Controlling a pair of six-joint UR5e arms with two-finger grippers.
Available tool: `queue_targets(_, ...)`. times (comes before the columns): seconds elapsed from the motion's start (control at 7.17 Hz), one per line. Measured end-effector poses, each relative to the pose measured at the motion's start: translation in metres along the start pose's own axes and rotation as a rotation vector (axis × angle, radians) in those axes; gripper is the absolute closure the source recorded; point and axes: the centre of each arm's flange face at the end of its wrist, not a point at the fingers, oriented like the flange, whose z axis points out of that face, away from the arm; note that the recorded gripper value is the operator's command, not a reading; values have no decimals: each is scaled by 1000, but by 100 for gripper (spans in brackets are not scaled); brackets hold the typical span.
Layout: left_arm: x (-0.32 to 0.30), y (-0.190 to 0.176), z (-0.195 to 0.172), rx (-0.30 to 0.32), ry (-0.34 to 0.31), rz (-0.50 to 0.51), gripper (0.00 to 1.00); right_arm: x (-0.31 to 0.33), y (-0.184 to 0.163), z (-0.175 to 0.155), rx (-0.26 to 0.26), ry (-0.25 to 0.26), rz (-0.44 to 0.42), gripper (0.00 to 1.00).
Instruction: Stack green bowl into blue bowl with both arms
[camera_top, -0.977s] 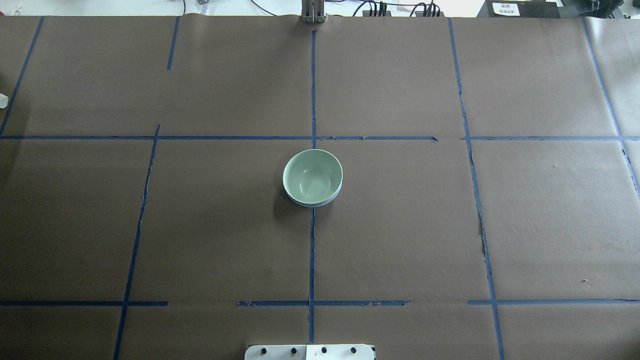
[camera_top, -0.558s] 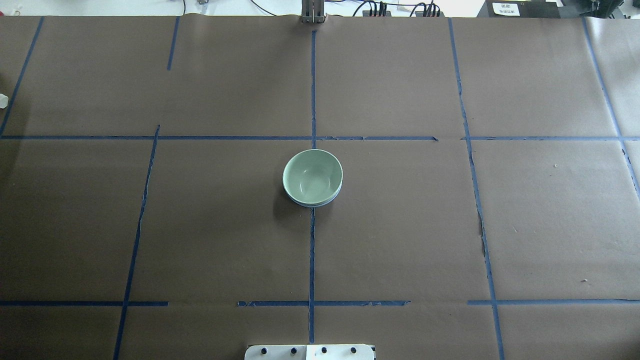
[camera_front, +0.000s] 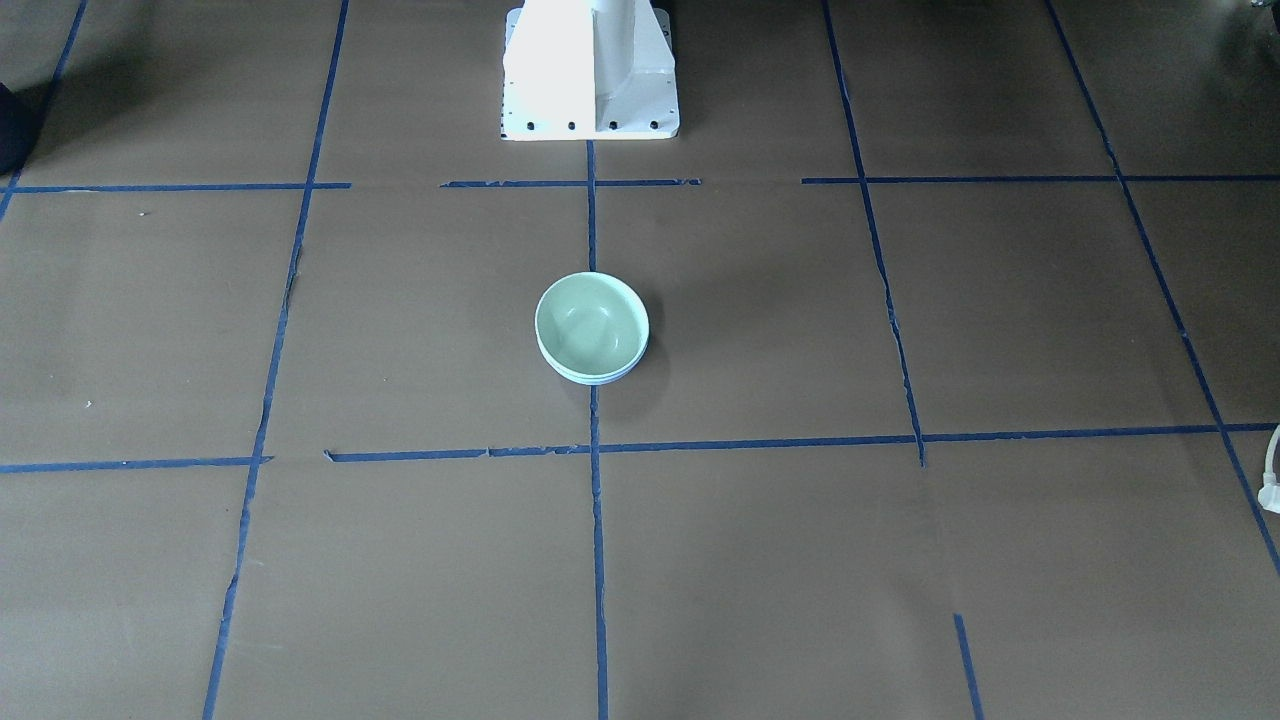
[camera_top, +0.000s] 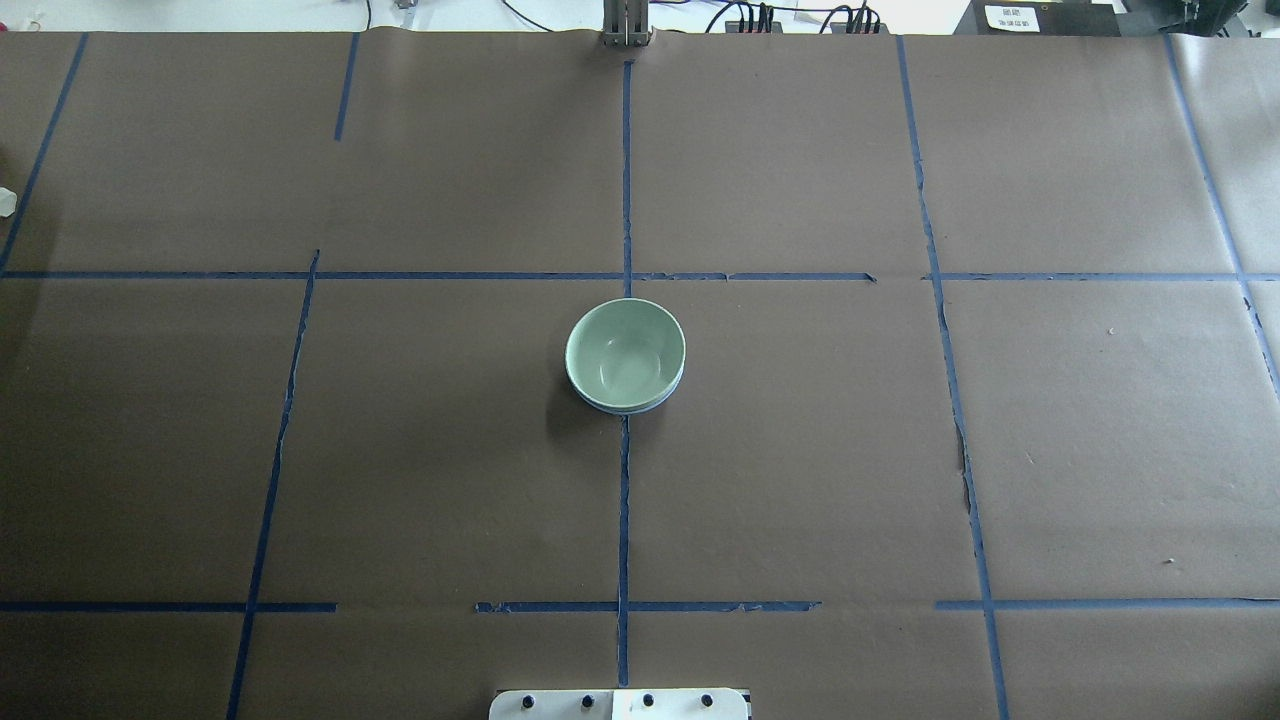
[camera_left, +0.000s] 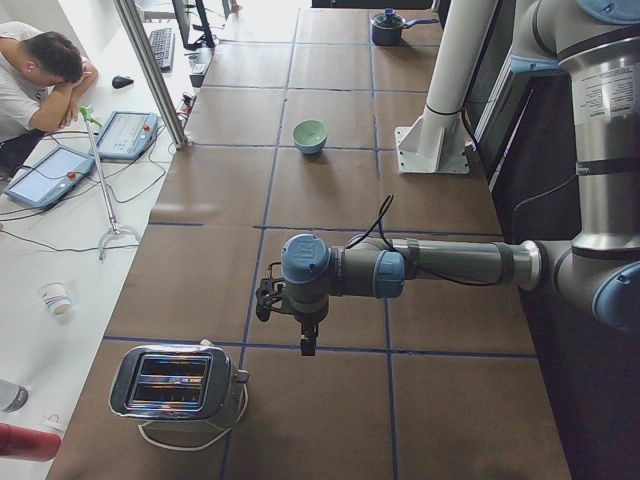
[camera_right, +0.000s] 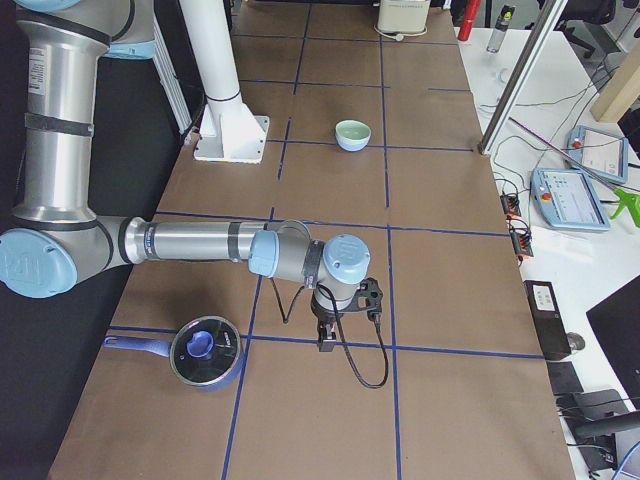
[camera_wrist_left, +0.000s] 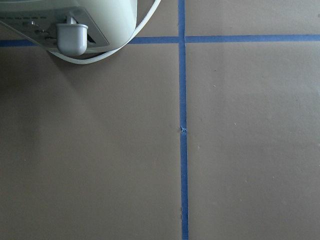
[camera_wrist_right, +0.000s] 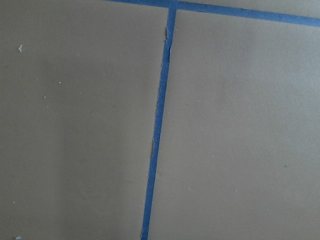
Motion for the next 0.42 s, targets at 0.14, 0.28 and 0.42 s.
queue_targets(0.14, 0, 0, 0, 0, 0, 0, 0, 0, 0, 0, -1, 0, 0, 0)
queue_targets(0.28, 0, 0, 0, 0, 0, 1, 0, 0, 0, 0, -1, 0, -1, 0)
queue_targets(0.42, 1, 0, 0, 0, 0, 2, 0, 0, 0, 1, 2, 1, -5, 0)
